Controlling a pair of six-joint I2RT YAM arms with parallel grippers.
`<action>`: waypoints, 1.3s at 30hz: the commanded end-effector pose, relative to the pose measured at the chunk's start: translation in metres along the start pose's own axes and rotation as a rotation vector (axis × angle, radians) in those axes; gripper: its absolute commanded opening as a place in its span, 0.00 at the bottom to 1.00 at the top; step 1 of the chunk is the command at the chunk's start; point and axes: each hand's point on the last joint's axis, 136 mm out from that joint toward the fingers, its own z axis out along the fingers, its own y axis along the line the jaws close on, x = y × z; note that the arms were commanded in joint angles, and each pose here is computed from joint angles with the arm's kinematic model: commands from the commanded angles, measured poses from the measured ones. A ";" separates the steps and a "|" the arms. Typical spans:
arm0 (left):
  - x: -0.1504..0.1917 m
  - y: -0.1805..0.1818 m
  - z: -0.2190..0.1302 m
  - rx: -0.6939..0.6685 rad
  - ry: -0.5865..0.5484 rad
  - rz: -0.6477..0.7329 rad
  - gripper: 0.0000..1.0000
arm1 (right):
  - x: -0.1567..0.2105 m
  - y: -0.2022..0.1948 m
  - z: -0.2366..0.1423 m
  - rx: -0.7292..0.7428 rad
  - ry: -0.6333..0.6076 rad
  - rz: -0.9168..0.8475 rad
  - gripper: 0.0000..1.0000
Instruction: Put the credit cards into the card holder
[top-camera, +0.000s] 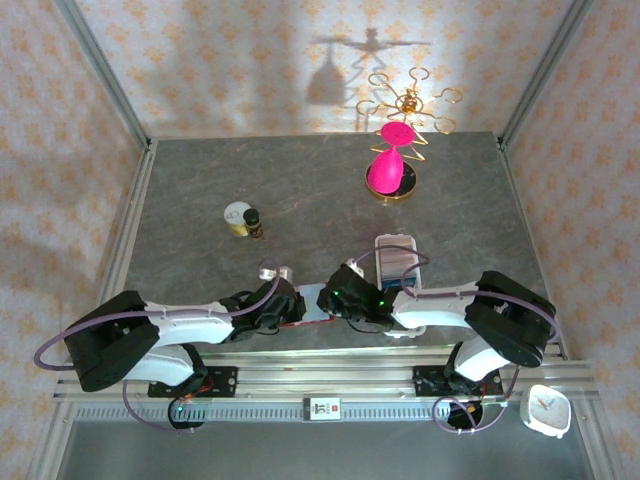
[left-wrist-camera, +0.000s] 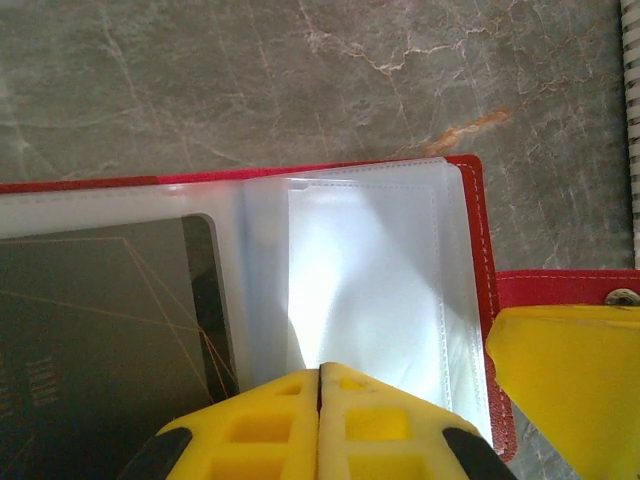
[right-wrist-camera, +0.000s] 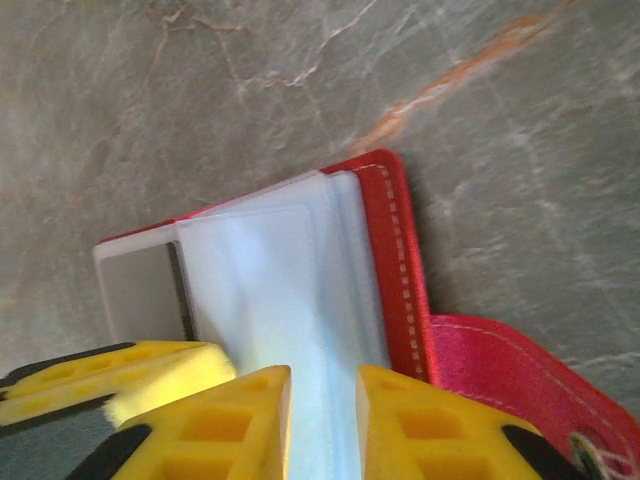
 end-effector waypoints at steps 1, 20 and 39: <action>0.006 0.020 -0.001 -0.063 -0.007 -0.003 0.09 | 0.003 0.006 0.003 -0.047 0.020 0.022 0.24; 0.012 0.028 -0.002 -0.060 -0.003 -0.023 0.08 | 0.018 0.006 0.013 -0.043 0.080 0.011 0.26; -0.002 0.008 -0.012 0.021 -0.048 -0.036 0.13 | 0.019 0.027 0.015 -0.106 0.107 -0.002 0.14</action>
